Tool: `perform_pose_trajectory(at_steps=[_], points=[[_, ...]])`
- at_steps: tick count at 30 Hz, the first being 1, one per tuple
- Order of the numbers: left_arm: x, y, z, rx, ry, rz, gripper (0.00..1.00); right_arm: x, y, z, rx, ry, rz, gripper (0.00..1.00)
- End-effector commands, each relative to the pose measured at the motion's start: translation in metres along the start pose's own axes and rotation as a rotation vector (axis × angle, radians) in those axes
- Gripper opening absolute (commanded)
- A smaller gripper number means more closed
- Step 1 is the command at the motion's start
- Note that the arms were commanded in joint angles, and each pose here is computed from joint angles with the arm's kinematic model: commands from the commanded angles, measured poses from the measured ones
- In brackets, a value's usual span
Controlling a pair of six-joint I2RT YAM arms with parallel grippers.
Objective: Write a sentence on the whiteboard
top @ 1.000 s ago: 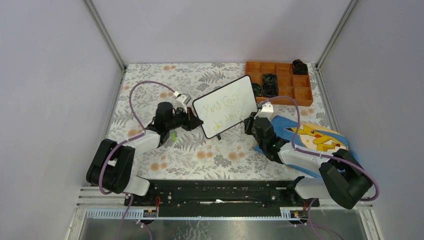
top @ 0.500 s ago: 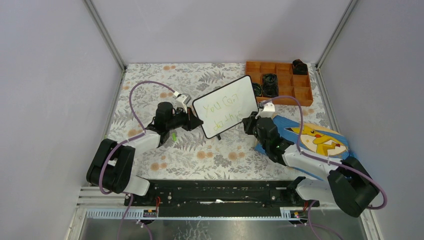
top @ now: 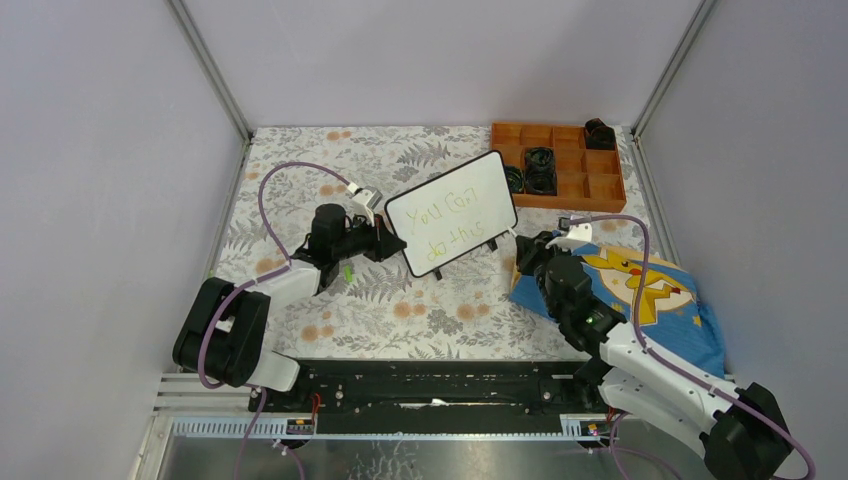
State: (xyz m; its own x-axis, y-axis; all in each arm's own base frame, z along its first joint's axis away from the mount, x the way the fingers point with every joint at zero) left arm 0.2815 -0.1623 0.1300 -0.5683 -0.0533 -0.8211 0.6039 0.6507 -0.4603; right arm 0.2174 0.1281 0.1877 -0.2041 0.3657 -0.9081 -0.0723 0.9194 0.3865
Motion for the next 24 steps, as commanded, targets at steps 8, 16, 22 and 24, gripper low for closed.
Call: perform_pose_trajectory(at_steps=[8,16,22,24], points=[[0.041,0.015,-0.002,-0.100,0.140,-0.007,0.00,0.006,-0.004,0.002,0.007,-0.040,0.092,0.00],[0.040,0.015,-0.003,-0.109,0.137,-0.006,0.00,0.018,0.001,0.013,-0.011,-0.034,0.138,0.00],[0.042,0.015,-0.006,-0.115,0.136,-0.006,0.00,0.022,0.005,0.020,-0.022,-0.030,0.134,0.00],[0.042,0.015,-0.006,-0.120,0.135,-0.005,0.00,0.024,0.008,0.025,-0.025,-0.019,0.116,0.00]])
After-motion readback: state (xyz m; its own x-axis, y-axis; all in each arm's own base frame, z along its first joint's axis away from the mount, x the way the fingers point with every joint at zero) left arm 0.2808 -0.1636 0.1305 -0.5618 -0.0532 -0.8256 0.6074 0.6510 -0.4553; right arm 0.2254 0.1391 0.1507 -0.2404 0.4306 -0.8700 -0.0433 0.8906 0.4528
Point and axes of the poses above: each gripper's point midway between its finger pads, its own z axis out along the fingers, its own y axis along the line the jaws close on, x = y × z, the point moved 7 cm from there along -z, back along the fingers
